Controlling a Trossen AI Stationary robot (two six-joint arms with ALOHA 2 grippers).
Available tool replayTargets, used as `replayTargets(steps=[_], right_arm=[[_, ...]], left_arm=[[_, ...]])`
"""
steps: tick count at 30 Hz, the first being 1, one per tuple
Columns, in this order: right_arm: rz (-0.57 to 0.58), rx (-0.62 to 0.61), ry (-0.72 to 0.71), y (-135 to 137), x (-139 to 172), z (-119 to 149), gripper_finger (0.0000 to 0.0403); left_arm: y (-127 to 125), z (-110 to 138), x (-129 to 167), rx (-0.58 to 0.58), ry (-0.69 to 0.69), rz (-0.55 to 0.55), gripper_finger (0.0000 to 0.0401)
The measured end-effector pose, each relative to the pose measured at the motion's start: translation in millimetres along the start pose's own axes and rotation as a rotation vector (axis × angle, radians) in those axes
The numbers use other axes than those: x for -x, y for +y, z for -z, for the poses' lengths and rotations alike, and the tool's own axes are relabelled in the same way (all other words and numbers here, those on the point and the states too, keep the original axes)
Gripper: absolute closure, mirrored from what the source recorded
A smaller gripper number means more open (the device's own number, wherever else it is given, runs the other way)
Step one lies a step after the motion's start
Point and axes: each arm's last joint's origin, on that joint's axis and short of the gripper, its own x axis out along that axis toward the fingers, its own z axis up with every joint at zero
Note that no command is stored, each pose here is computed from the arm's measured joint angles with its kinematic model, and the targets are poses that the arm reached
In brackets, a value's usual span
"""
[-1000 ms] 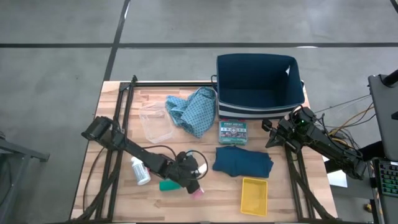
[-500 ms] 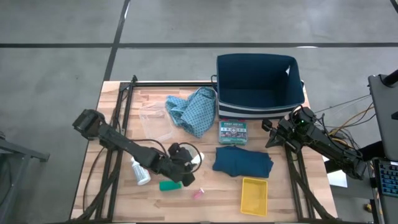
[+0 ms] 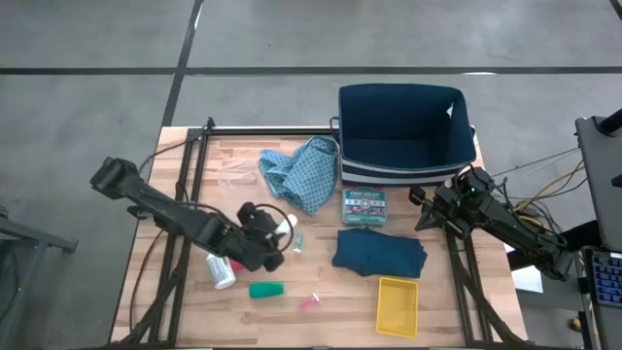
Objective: Pick & place medical supplies in basket/bin
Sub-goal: Put the white rolled gauze into the transparent bin
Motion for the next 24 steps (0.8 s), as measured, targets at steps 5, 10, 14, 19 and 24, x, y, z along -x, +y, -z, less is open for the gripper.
replayTargets(steps=[5, 10, 14, 19, 24], right_arm=[[0.000, 0.000, 0.000, 0.0, 0.0, 0.0, 0.0394], [0.000, 0.000, 0.000, 0.0, 0.0, 0.0, 0.0394], [0.000, 0.000, 0.000, 0.0, 0.0, 0.0, 0.0394], [-0.002, 0.000, 0.001, 0.0, 0.0, 0.0, 0.0394], [-0.001, 0.000, 0.001, 0.0, 0.0, 0.0, 0.0394]], left_arm=[[17.2, -1.7, 14.0, -0.025, 0.029, -0.046, 0.0281], [34.5, -2.8, 20.6, -0.010, 0.053, -0.129, 0.0281], [48.2, -4.0, 22.4, 0.009, 0.065, -0.212, 0.0281], [63.5, -6.7, 18.4, 0.007, 0.091, -0.315, 0.0281], [77.6, -7.0, 8.9, 0.021, 0.123, -0.391, 0.0281]])
